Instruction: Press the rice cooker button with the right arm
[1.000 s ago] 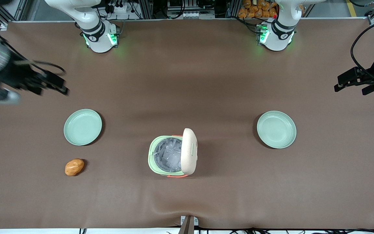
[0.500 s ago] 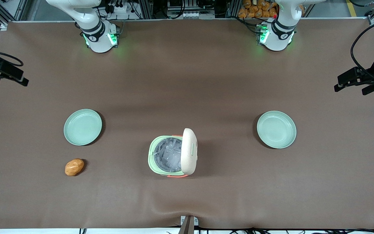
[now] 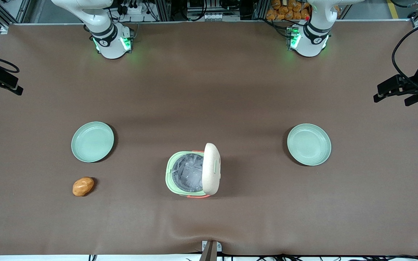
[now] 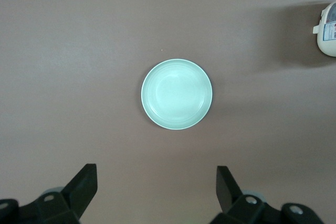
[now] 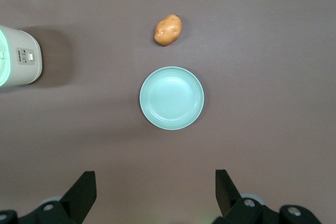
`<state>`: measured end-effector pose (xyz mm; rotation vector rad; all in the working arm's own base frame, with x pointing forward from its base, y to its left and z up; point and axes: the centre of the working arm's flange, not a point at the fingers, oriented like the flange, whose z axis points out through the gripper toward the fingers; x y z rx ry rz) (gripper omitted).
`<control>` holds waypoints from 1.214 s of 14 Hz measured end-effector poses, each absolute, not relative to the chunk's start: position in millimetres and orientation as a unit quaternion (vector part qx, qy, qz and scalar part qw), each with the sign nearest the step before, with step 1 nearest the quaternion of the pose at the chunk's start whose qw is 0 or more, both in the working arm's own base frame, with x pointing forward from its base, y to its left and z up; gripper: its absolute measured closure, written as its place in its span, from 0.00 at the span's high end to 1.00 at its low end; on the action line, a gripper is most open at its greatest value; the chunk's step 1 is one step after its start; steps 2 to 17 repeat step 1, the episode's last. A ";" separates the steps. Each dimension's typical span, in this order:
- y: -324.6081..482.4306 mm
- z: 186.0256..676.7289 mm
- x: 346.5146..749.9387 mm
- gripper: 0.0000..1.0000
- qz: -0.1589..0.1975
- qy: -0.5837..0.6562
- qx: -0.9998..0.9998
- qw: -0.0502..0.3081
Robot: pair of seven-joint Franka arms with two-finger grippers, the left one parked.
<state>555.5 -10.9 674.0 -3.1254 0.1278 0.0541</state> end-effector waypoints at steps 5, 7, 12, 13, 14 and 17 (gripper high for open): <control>-11.0 671.7 554.4 1.00 0.024 0.041 -0.999 0.006; -11.0 671.7 554.4 1.00 0.024 0.041 -0.999 0.006; -11.0 671.7 554.4 1.00 0.024 0.041 -0.999 0.006; -11.0 671.7 554.4 1.00 0.024 0.041 -0.999 0.006; -11.0 671.7 554.4 1.00 0.024 0.041 -0.999 0.006; -11.0 671.7 554.4 1.00 0.024 0.041 -0.999 0.006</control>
